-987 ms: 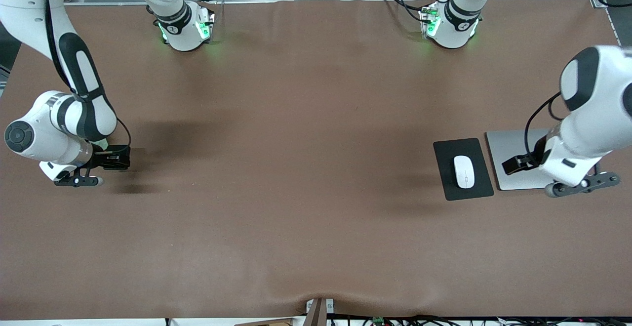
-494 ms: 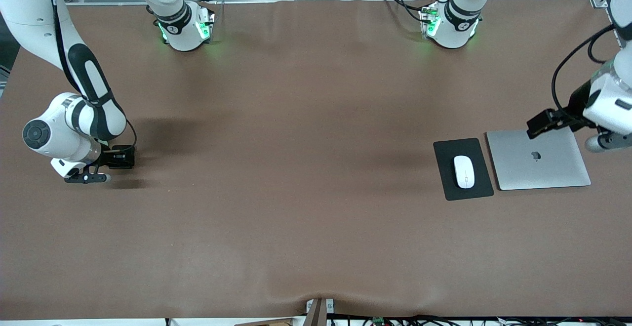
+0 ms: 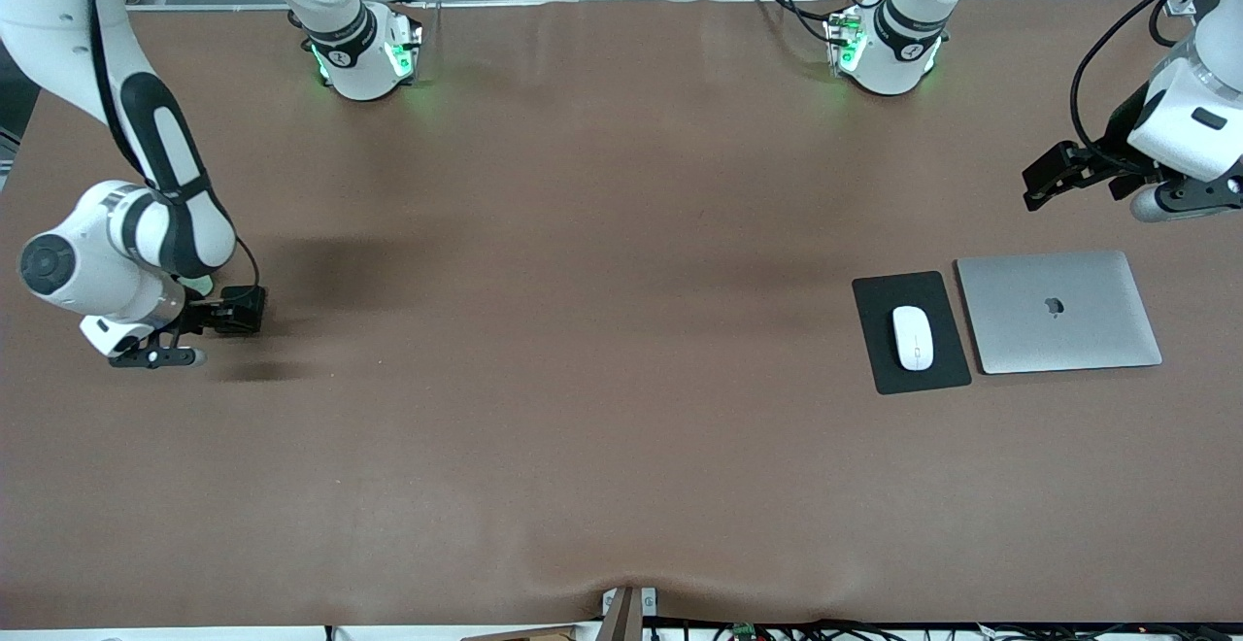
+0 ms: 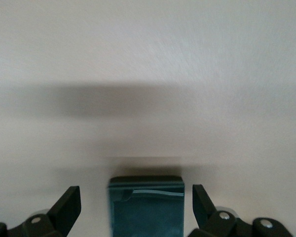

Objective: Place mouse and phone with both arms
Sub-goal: 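Raise the left gripper away while the right gripper lowers the phone, then open the right gripper beside the plush toy and withdraw it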

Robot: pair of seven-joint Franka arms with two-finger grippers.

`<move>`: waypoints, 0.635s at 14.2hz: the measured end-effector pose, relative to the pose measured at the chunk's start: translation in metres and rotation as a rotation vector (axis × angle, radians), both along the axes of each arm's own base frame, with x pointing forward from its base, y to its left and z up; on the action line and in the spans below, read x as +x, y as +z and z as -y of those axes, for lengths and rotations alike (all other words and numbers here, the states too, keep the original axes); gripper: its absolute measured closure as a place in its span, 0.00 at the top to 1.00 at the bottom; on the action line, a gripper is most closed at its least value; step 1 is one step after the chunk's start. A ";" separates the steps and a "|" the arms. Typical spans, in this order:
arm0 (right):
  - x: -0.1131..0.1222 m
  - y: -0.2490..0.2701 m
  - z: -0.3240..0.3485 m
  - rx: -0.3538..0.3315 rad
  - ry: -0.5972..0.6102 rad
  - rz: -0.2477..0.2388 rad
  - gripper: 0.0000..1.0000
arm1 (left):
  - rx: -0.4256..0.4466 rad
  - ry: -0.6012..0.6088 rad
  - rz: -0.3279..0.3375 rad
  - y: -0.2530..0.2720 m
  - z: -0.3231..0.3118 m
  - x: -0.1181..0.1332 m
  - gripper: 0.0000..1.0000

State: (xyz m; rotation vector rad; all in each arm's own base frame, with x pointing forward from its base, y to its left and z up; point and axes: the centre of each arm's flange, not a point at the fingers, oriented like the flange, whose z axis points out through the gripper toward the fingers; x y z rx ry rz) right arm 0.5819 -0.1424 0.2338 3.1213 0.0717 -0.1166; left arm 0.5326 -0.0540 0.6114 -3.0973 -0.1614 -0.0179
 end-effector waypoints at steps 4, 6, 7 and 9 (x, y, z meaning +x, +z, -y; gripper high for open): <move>0.037 0.112 -0.044 0.034 0.025 0.057 1.00 | 0.001 0.006 -0.029 -0.001 -0.006 -0.004 1.00; 0.043 0.154 -0.065 0.042 0.028 0.119 1.00 | 0.002 0.006 -0.039 0.000 -0.006 -0.006 1.00; 0.042 0.173 -0.073 0.046 0.032 0.145 1.00 | 0.003 0.007 -0.048 0.002 -0.007 -0.009 1.00; 0.035 0.211 -0.081 0.055 0.039 0.174 1.00 | 0.006 0.008 -0.072 0.005 -0.007 -0.014 1.00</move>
